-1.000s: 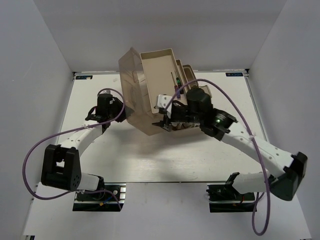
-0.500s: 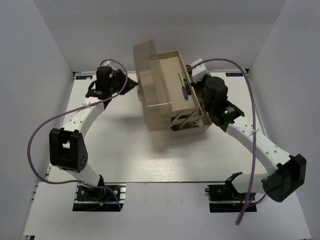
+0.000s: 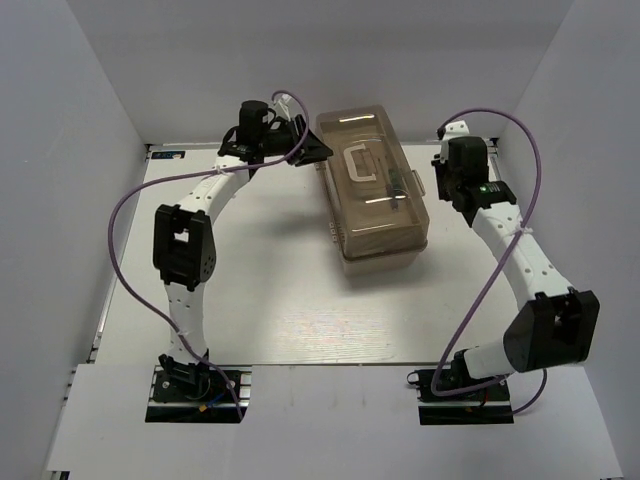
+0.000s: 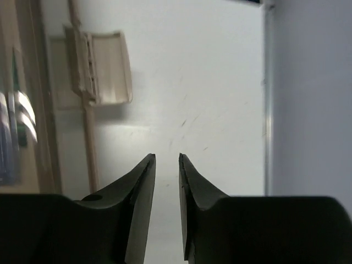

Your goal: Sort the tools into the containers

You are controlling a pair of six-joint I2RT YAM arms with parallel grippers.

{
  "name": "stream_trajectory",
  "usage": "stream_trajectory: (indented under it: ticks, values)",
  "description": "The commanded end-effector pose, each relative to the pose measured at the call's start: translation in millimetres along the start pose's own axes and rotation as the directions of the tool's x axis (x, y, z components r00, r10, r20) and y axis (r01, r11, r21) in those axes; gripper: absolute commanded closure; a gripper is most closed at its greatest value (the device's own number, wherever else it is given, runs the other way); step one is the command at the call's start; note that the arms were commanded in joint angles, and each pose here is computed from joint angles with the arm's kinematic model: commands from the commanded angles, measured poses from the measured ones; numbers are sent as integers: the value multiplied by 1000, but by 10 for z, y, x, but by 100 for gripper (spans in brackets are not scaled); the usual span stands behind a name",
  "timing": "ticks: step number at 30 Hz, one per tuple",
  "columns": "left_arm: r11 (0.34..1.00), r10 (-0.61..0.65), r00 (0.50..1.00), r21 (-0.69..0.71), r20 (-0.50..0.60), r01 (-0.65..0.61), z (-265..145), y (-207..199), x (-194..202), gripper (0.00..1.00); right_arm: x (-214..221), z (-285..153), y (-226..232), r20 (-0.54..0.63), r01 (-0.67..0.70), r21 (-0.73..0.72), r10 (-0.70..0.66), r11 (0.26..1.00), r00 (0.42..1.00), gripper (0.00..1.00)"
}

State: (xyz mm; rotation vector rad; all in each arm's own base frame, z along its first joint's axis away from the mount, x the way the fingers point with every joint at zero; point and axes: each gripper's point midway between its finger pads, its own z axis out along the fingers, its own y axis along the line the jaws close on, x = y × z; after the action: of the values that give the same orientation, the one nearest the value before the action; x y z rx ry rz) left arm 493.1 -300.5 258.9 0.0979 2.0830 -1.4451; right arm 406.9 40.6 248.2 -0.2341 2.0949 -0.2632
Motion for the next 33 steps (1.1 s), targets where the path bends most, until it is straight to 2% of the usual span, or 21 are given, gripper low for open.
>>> stream_trajectory:
  ticks: [1,3,5,8,10,11,12,13,19,23,26,28,29,31,32,33]
  values:
    - [984,156,988,86,-5,-155,-225,-607,-96,51,210,27,269,-116,-73,-171,54,983,992,70]
    - [979,202,975,-21,96,-201,-430,-644,-325,48,253,40,413,-144,-79,-267,41,960,989,67]
    - [961,274,942,-94,195,-260,-745,-865,-460,47,330,76,514,-178,-77,-326,19,942,984,67]
    - [936,324,920,-214,220,-278,-1025,-809,-415,42,408,70,691,-225,-101,-419,4,903,974,69]
    - [925,337,914,-259,228,-277,-1267,-853,-298,38,435,36,816,-248,-125,-480,2,869,969,71]
    - [927,294,937,-296,190,-231,-1280,-606,-72,36,447,31,847,-257,-135,-496,4,857,967,71]
    - [924,308,928,-299,209,-240,-1437,-719,19,33,430,-6,911,-257,-144,-530,4,836,966,72]
    - [919,275,944,-337,183,-202,-1455,-471,236,31,428,-63,997,-264,-160,-573,4,804,964,72]
    - [908,205,968,-396,143,-134,-1695,-103,906,26,318,-226,1167,-260,-193,-662,20,724,965,75]
    - [908,201,967,-400,155,-124,-1775,-83,1031,25,358,-259,1229,-293,-221,-683,17,696,956,77]
    - [908,198,968,-401,152,-122,-1786,-67,1066,24,367,-239,1212,-298,-226,-672,23,705,954,77]
    - [902,211,966,-411,152,-132,-1794,-48,1053,21,386,-208,1172,-295,-214,-651,17,728,955,73]
    - [901,205,968,-415,147,-128,-1798,-37,1071,21,418,-108,1036,-294,-187,-579,11,794,956,66]
    - [881,219,967,-453,133,-137,-1835,47,1089,19,394,-54,909,-268,-152,-531,4,834,963,59]
    - [878,206,971,-460,121,-129,-1845,70,1129,18,406,-40,856,-264,-138,-510,-2,849,965,46]
    - [865,226,966,-483,126,-139,-1887,88,1110,18,447,-6,710,-266,-109,-442,-14,891,964,40]
